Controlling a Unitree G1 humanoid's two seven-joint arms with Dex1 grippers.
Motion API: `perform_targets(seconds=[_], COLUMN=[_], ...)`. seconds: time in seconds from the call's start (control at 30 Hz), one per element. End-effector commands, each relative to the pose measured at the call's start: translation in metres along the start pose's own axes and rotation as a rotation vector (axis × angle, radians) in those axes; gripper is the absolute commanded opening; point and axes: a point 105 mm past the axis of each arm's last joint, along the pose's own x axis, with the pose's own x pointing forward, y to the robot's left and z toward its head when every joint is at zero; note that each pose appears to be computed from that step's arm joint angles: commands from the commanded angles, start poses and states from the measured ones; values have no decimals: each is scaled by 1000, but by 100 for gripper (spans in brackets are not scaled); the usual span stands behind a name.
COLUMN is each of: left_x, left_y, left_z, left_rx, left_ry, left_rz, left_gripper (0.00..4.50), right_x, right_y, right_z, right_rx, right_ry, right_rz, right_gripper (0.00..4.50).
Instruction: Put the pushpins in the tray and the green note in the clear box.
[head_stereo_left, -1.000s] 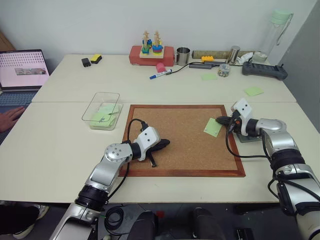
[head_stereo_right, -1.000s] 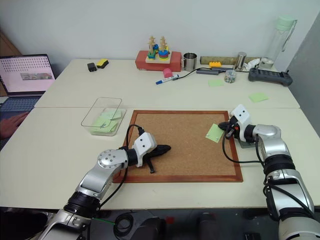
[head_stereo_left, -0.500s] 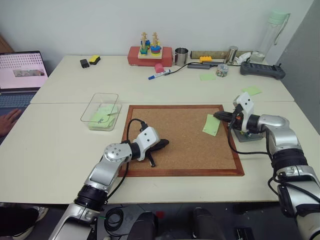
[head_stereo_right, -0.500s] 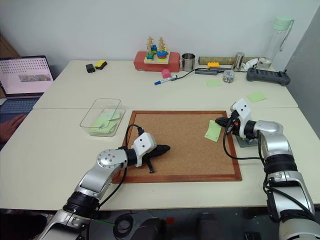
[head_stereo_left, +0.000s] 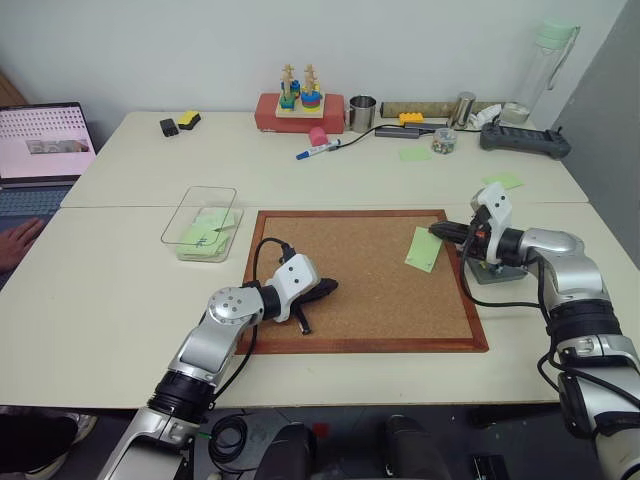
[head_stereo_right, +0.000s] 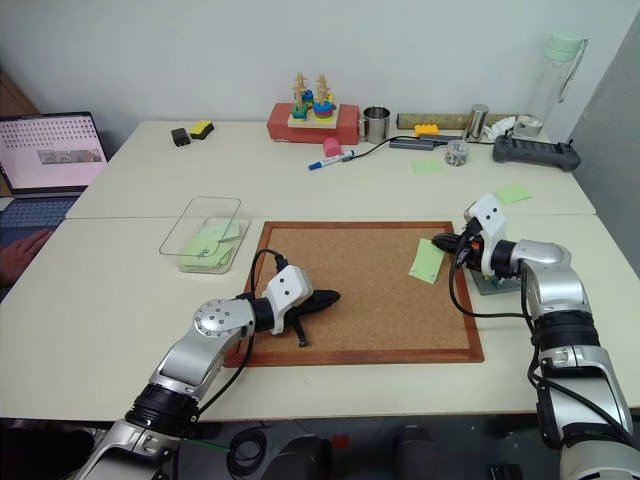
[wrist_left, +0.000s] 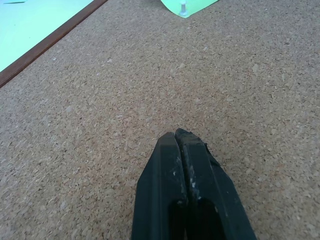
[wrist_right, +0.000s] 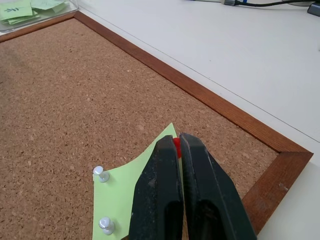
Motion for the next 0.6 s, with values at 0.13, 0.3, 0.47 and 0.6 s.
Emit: perform_targets(seconds=[0.13, 0.3, 0.47, 0.6], left_x=[1, 1, 0, 0], left_y=[-17, -16, -16, -15], left_z=[-28, -28, -28, -28], left_rx=[-40, -39, -38, -38], left_ry=[110, 110, 112, 112], left_rz=[-62, -63, -61, -60], left_gripper=[0, 0, 0, 0], right_x=[-12, -14, -14, -13], right_y=[-7, -6, 2, 12], right_z=[27, 29, 29, 24], right_rx=[-8, -31, -173, -278], right_ry=[-91, -104, -92, -76], right_rz=[-24, -28, -14, 12], right_gripper=[2, 2, 2, 2])
